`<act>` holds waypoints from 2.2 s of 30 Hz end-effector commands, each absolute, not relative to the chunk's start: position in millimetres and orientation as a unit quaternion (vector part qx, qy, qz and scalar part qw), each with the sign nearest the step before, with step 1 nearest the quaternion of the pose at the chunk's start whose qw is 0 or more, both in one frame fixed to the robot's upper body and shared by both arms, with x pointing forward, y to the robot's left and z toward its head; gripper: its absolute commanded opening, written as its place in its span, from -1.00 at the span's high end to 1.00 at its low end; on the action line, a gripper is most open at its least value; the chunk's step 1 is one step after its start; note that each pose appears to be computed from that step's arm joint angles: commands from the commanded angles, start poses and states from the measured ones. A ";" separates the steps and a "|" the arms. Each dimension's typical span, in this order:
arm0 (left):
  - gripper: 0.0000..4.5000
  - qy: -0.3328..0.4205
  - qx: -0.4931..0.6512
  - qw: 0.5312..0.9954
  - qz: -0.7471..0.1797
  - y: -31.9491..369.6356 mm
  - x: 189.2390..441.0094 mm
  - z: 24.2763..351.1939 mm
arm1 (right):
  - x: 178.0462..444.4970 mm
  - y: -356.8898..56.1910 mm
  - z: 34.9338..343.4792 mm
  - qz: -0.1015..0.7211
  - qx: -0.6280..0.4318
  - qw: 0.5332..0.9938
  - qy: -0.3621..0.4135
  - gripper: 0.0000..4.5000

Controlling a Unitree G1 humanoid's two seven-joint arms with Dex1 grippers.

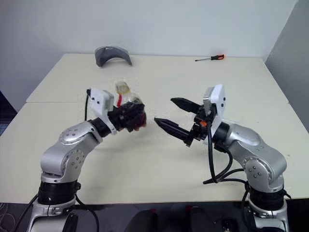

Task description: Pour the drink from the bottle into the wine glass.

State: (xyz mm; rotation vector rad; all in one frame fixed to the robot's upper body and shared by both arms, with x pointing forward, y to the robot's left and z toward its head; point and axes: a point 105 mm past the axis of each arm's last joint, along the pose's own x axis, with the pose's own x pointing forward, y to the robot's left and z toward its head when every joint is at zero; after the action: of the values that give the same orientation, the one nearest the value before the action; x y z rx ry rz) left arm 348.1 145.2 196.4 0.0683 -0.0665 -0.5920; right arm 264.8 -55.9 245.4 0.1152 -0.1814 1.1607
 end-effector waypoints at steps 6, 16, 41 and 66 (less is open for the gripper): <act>0.54 -0.092 0.062 0.985 -0.131 219.9 373.0 221.5 | 278.6 -33.9 251.4 0.557 0.032 0.823 -0.106 -0.99; 0.54 -0.097 0.069 0.993 -0.017 296.4 388.4 215.4 | 307.5 -14.4 250.9 0.521 0.034 0.843 -0.132 -0.99; 0.54 -0.051 0.002 0.999 -0.019 298.2 416.7 154.0 | 309.6 -10.2 206.3 0.529 -0.026 0.844 -0.081 -0.99; -0.99 -0.072 0.010 0.997 -0.016 298.8 392.2 154.2 | 314.9 -10.6 208.9 0.523 -0.025 0.847 -0.092 -1.00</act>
State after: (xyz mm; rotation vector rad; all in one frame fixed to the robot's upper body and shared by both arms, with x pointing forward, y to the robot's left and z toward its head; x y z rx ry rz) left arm 395.4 300.2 138.9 0.0275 -0.0891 -0.0348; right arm 318.4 -9.6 194.3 -0.0460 -0.1258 1.1019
